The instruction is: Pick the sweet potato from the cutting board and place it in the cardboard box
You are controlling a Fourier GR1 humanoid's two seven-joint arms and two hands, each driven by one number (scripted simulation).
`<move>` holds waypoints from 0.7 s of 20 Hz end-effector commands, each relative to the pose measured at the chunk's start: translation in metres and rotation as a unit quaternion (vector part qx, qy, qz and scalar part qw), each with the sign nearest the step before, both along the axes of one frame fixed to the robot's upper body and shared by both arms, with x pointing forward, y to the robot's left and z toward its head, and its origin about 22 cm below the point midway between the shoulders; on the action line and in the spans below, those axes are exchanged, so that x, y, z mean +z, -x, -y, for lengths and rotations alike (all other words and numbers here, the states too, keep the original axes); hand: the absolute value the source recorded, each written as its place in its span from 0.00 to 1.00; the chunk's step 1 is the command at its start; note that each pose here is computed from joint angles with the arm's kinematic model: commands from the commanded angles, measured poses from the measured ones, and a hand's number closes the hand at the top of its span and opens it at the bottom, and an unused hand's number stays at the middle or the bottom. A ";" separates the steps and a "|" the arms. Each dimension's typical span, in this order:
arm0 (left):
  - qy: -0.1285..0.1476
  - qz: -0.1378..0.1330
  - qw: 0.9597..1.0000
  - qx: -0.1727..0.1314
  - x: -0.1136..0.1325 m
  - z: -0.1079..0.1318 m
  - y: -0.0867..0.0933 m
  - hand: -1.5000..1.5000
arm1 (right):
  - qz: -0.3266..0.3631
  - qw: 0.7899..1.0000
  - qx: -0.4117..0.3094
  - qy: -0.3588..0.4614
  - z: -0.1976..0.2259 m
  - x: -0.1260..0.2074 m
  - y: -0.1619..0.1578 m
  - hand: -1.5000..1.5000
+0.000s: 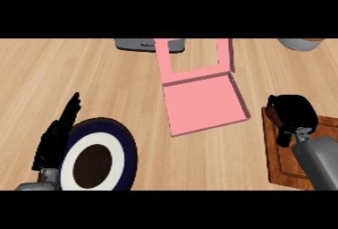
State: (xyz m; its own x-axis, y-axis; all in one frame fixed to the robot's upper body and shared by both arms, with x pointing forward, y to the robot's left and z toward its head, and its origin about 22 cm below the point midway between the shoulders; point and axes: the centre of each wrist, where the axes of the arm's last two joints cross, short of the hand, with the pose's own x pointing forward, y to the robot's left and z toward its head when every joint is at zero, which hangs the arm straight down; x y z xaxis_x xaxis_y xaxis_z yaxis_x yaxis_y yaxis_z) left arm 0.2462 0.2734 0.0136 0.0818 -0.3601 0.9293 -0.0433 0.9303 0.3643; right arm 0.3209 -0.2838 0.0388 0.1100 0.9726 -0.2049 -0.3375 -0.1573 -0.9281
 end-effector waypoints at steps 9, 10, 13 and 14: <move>0.002 0.016 0.999 -0.044 0.008 0.017 -0.010 0.50 | 0.062 0.897 0.415 -0.137 0.005 0.091 -0.052 1.00; 0.000 0.025 0.999 -0.037 0.012 0.015 -0.015 0.50 | 0.076 0.886 0.434 -0.146 0.009 0.099 -0.057 1.00; 0.000 0.020 0.999 -0.042 0.013 0.019 -0.015 0.50 | 0.096 0.867 0.453 -0.186 0.038 0.111 -0.069 1.00; 0.002 0.013 0.999 -0.038 0.009 0.015 -0.011 0.50 | 0.095 0.857 0.464 -0.203 0.046 0.125 -0.074 1.00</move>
